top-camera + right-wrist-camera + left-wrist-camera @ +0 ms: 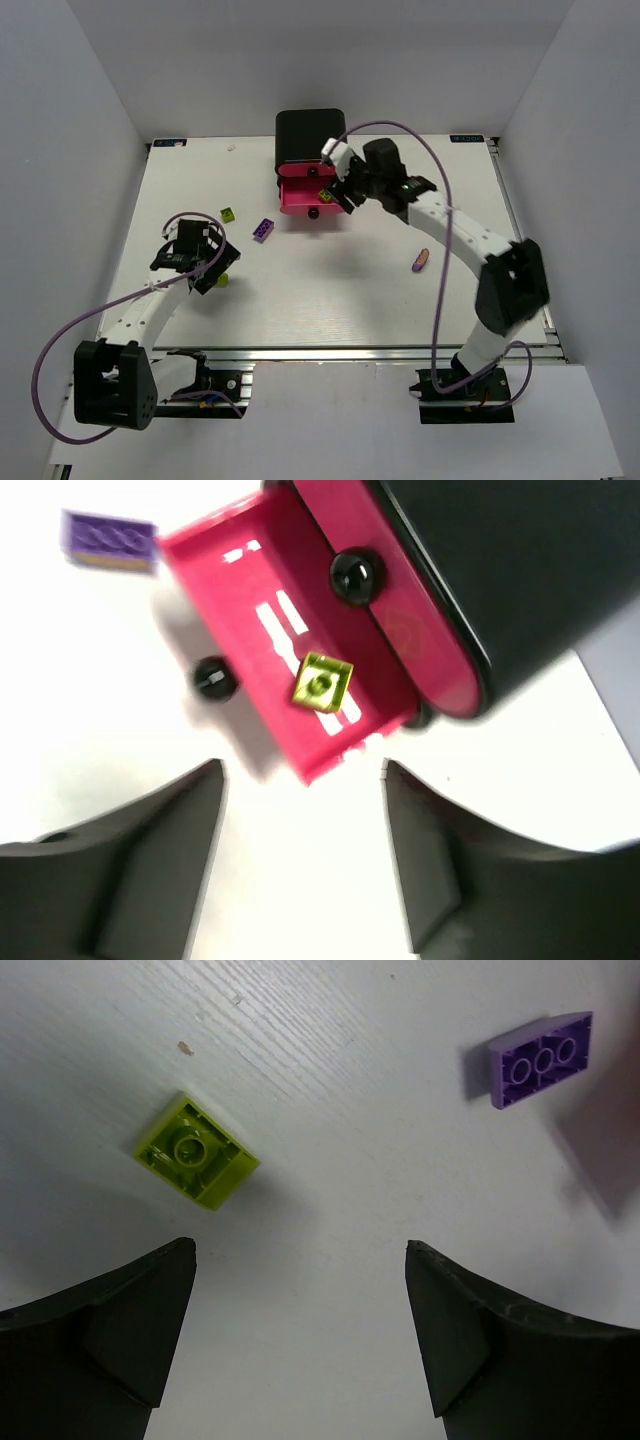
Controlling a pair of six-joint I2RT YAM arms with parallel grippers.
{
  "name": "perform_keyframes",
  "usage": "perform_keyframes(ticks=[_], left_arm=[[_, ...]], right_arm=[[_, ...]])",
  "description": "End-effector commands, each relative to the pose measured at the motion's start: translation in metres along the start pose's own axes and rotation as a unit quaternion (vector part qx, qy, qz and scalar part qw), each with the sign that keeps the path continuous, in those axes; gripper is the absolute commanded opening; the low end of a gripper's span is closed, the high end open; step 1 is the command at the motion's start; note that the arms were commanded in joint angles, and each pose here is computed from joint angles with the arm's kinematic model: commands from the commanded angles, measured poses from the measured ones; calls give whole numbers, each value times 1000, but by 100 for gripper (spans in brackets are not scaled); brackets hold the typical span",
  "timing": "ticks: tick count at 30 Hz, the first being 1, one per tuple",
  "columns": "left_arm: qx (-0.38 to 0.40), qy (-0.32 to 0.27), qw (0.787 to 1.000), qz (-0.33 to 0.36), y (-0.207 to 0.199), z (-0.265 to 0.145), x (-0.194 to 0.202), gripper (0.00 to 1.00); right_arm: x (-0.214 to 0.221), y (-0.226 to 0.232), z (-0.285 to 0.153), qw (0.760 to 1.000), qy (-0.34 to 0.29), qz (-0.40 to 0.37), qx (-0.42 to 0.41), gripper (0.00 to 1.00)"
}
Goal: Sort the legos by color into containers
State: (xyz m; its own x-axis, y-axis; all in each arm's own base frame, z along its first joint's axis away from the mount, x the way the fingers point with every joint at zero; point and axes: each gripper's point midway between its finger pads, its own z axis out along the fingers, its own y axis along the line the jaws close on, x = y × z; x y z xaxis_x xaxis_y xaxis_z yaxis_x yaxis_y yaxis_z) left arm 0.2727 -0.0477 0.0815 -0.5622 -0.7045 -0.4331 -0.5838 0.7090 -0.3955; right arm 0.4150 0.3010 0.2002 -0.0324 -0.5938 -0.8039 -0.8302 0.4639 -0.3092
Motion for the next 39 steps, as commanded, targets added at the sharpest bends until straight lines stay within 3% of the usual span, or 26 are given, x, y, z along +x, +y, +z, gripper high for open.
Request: perform_keyframes(ticks=[1, 3, 5, 15, 21, 23, 29, 32, 36, 39], left_arm=[[2, 13, 999, -32, 1, 9, 4, 94], [-13, 13, 999, -44, 8, 17, 2, 94], [-27, 8, 998, -49, 14, 22, -1, 93], [-89, -2, 994, -70, 36, 49, -11, 89], [-104, 7, 992, -76, 37, 62, -13, 78], [-98, 5, 992, -73, 34, 61, -16, 67], [-54, 1, 997, -54, 16, 46, -24, 38], [-26, 6, 999, -22, 5, 38, -27, 33], [77, -6, 994, 72, -41, 4, -40, 22], [212, -42, 965, 148, -92, -34, -52, 15]], right_arm=[[-55, 1, -65, 994, -108, 33, 10, 73], [-45, 11, -87, 991, -119, 55, 12, 83], [-37, 18, -99, 990, -124, 61, 3, 86], [-19, 52, -142, 983, -153, 91, -40, 86], [-6, 41, -148, 984, -150, 94, -12, 86], [-2, 38, -151, 984, -151, 96, -5, 86], [3, 33, -156, 982, -156, 108, -4, 86], [6, 31, -157, 981, -156, 111, -4, 86], [11, 27, -156, 981, -153, 118, -1, 84], [14, 23, -155, 981, -150, 122, 10, 78]])
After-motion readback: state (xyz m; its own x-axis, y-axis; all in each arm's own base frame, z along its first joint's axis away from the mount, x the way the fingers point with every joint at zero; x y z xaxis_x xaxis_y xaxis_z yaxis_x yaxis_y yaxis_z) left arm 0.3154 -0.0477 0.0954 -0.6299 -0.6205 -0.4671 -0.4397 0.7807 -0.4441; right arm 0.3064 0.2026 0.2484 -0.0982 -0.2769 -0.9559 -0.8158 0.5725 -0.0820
